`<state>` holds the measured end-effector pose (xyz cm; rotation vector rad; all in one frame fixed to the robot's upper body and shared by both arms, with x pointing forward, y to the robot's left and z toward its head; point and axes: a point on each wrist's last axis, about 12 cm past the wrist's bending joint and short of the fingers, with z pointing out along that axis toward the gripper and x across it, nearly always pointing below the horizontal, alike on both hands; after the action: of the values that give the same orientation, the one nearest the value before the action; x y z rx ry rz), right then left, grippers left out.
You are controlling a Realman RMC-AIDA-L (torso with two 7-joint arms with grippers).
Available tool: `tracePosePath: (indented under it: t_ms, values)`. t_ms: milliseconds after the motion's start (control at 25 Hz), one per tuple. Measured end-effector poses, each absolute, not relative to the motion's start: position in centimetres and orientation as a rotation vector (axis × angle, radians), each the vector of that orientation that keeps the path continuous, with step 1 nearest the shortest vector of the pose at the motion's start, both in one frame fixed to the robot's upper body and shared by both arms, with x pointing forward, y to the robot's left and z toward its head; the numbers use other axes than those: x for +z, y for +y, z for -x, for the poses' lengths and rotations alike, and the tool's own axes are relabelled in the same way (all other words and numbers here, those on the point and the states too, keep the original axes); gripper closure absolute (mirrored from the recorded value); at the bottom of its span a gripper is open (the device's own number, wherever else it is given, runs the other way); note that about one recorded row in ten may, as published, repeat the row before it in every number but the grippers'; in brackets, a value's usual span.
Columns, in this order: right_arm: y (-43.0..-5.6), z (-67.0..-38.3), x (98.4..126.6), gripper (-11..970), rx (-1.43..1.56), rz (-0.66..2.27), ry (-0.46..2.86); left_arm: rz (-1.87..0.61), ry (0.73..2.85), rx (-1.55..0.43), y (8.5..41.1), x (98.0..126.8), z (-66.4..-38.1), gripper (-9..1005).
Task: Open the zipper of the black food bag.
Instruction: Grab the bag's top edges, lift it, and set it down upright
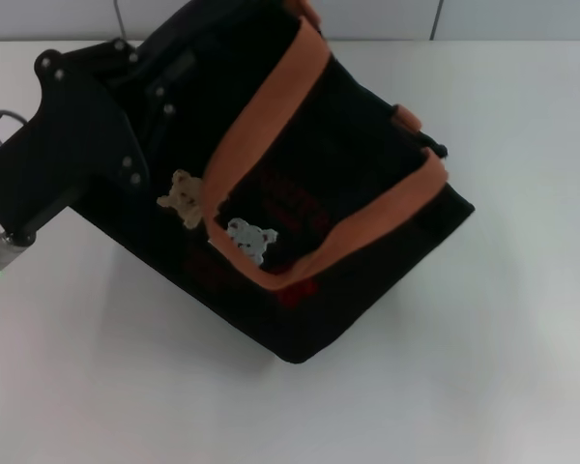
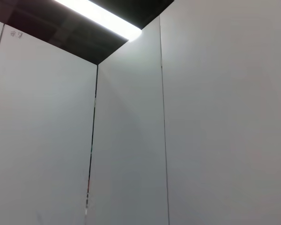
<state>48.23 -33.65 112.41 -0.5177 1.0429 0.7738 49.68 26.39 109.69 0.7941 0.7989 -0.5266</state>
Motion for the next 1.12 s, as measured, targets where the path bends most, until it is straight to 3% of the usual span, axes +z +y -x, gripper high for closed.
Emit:
tracePosePath:
  t_ms: [520,680,1120]
  values:
    - [-29.6,-54.1,113.0,220,0.773,0.668,1.192,-0.829,0.736,-0.547,25.4,110.8,-50.9,944]
    - [-29.2,-54.0,112.5,220,0.789,0.681,1.213,-0.824,0.745,-0.545,25.6,110.6,-50.7,997]
    - [-28.3,-51.1,110.5,221,0.897,0.810,1.272,-0.824,0.756,-0.542,25.7,110.5,-50.5,970]
